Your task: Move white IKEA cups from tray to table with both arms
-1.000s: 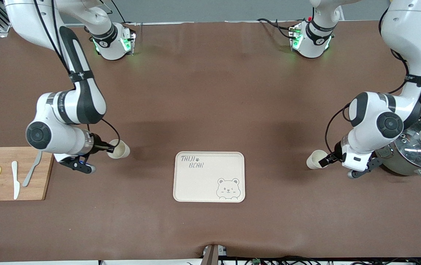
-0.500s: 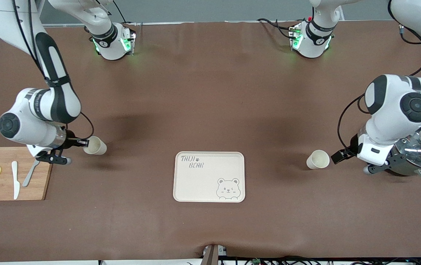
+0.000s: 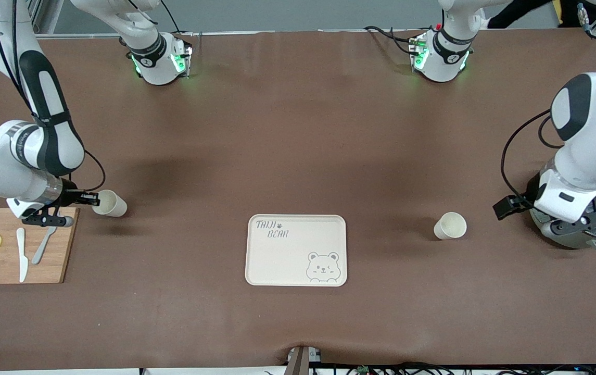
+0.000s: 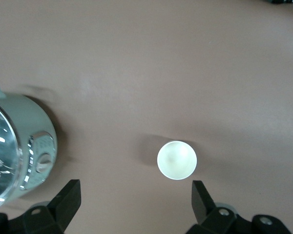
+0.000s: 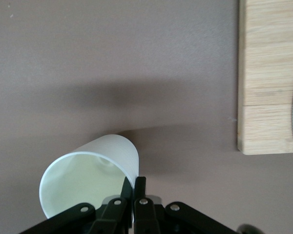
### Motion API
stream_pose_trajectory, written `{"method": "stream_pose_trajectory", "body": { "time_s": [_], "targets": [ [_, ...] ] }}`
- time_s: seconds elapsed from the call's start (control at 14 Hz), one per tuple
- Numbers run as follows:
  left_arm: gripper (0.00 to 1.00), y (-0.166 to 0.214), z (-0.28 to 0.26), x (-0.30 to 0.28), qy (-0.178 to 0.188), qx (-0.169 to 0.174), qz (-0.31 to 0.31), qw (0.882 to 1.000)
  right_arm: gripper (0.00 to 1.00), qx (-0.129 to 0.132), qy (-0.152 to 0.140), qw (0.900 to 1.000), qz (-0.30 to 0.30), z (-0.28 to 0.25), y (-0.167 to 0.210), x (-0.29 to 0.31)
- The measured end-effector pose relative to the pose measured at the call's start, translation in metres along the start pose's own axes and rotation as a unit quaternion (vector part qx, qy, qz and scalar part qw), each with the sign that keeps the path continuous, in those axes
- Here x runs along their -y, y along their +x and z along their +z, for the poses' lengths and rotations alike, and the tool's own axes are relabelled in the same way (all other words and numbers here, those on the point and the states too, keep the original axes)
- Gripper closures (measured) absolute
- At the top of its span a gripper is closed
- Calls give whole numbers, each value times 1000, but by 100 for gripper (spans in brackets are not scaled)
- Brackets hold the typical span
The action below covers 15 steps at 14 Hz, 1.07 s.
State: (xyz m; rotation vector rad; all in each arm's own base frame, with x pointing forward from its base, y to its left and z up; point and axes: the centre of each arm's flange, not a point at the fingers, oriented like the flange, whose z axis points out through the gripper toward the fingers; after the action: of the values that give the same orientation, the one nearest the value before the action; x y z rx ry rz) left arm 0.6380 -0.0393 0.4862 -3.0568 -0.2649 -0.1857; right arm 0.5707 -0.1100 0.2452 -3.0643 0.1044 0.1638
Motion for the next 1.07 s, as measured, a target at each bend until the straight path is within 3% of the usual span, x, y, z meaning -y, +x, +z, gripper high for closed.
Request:
{"method": "stream_pose_trajectory", "body": {
  "time_s": [0.29, 0.64, 0.93, 1.07],
  "targets": [
    [0, 2, -43, 21, 8, -11, 22, 1000, 93, -4, -2, 1000, -2, 9, -4, 2],
    [0, -9, -68, 25, 20, 12, 37, 999, 41, 24, 6, 1000, -5, 8, -5, 8],
    [0, -16, -89, 23, 9, 22, 34, 999, 1, 24, 14, 999, -21, -78, 30, 15],
    [0, -21, -109, 23, 2, 26, 35, 999, 0, 27, 14, 999, -35, -153, 45, 23]
  ]
}}
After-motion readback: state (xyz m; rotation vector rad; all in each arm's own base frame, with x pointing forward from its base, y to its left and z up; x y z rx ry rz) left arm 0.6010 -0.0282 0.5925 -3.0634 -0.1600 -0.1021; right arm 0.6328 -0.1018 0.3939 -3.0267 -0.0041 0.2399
